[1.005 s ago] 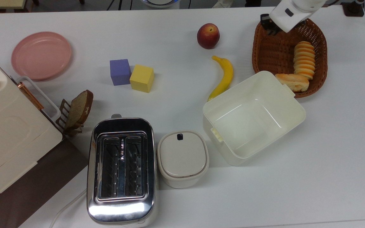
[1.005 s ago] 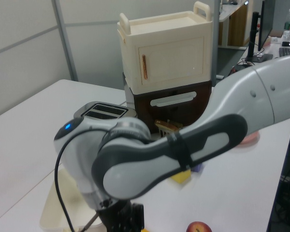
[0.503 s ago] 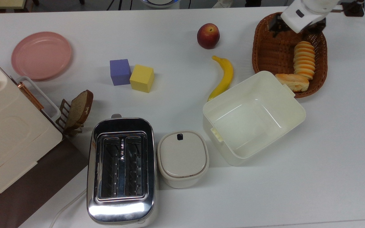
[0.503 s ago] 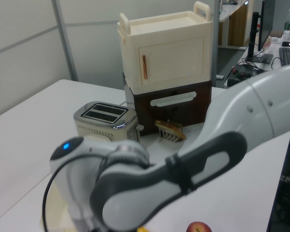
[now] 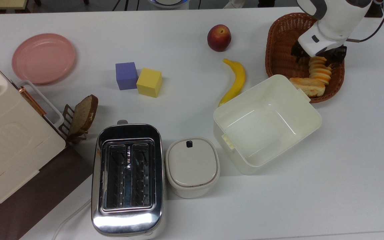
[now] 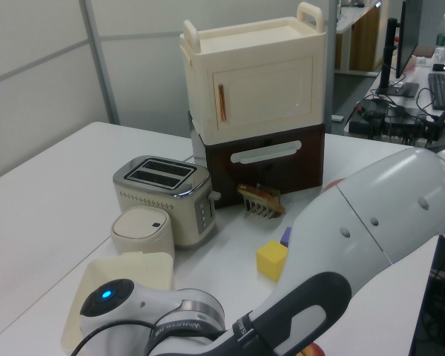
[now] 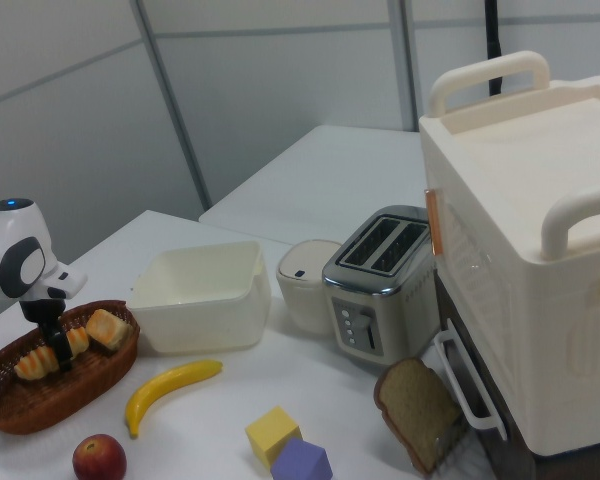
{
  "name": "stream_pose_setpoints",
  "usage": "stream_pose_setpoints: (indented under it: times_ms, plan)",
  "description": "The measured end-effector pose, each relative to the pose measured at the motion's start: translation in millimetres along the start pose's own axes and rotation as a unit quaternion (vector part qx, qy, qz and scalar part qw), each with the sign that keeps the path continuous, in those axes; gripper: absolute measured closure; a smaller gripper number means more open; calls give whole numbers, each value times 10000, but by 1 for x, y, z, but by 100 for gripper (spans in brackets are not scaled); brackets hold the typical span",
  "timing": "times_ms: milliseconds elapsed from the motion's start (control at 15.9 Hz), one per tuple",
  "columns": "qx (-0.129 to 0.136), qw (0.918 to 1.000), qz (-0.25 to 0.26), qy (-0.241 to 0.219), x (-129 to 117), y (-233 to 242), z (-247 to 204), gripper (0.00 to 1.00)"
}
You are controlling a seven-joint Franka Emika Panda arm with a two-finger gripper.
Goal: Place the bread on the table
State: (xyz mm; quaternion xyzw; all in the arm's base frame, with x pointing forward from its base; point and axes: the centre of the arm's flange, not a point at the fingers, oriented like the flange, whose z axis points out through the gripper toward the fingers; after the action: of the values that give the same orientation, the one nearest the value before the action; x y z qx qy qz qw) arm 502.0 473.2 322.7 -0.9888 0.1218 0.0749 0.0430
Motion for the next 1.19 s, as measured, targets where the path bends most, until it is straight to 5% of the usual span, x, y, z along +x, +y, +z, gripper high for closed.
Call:
stream_pose_setpoints:
  times_ms: [440, 1005, 1194]
  plan:
    - [50, 10000, -17, 40, -1, -3, 1, 6]
    - [208, 9995, -178, 178, -17, -20, 2, 95]
    - [207, 9995, -150, 175, -14, -18, -3, 100]
